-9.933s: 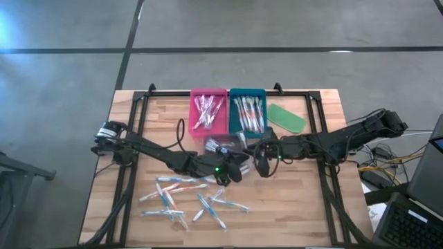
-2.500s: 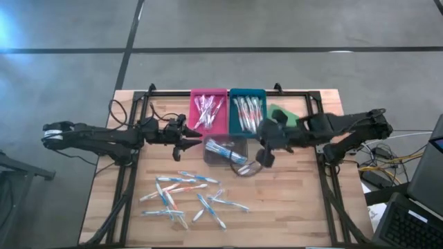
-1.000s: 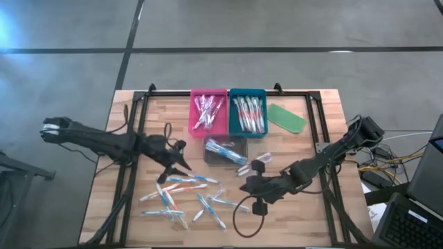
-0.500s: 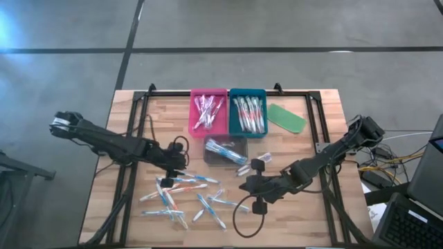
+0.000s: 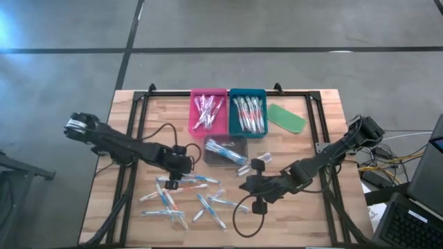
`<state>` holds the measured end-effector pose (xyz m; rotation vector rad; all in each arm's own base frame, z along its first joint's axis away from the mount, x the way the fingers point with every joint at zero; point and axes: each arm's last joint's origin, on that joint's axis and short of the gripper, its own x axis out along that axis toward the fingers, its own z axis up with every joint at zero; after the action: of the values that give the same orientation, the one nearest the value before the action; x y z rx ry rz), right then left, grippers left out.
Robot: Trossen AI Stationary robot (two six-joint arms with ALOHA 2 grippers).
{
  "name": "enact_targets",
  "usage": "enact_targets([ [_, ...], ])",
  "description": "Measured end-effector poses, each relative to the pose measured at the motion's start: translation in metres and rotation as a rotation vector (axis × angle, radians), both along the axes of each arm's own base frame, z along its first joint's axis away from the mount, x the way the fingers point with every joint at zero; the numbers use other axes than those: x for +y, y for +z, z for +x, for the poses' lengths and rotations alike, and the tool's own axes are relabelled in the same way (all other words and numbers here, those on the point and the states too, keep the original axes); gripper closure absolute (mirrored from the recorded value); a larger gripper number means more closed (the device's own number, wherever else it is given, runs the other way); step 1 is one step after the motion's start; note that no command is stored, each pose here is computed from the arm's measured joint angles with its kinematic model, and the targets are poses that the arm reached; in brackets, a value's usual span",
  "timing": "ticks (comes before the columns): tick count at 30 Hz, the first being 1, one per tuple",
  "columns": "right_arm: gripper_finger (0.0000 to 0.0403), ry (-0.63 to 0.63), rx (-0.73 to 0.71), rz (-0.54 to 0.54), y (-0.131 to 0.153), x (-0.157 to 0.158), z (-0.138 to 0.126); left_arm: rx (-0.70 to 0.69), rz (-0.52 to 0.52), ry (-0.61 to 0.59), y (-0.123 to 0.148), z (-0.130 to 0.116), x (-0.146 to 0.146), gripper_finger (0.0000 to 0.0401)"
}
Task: Pick & Place Toothbrushes
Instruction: Put the blue toothbrush into the transparent gray bin
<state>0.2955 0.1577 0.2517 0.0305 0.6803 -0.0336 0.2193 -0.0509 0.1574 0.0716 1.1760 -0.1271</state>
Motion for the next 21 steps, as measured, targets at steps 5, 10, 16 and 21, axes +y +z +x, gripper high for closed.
enact_targets([
  [5, 0.0394, 0.0, 0.0, 0.0, 0.0, 0.0, 0.0, 0.05, 0.009, 0.006, -0.01, 0.007, -0.002, 0.0277],
  [10, 0.0394, 0.0, 0.0, 0.0, 0.0, 0.0, 0.0, 0.074, 0.02, -0.005, -0.012, 0.013, -0.003, 0.0283],
  [16, 0.0394, 0.0, 0.002, -0.001, -0.001, 0.0, 0.0, 0.06, 0.029, -0.035, -0.008, 0.015, -0.004, 0.033],
  [21, 0.0394, 0.0, 0.006, -0.004, -0.002, 0.0, -0.001, 0.058, 0.029, -0.035, -0.003, 0.014, -0.003, 0.0355],
])
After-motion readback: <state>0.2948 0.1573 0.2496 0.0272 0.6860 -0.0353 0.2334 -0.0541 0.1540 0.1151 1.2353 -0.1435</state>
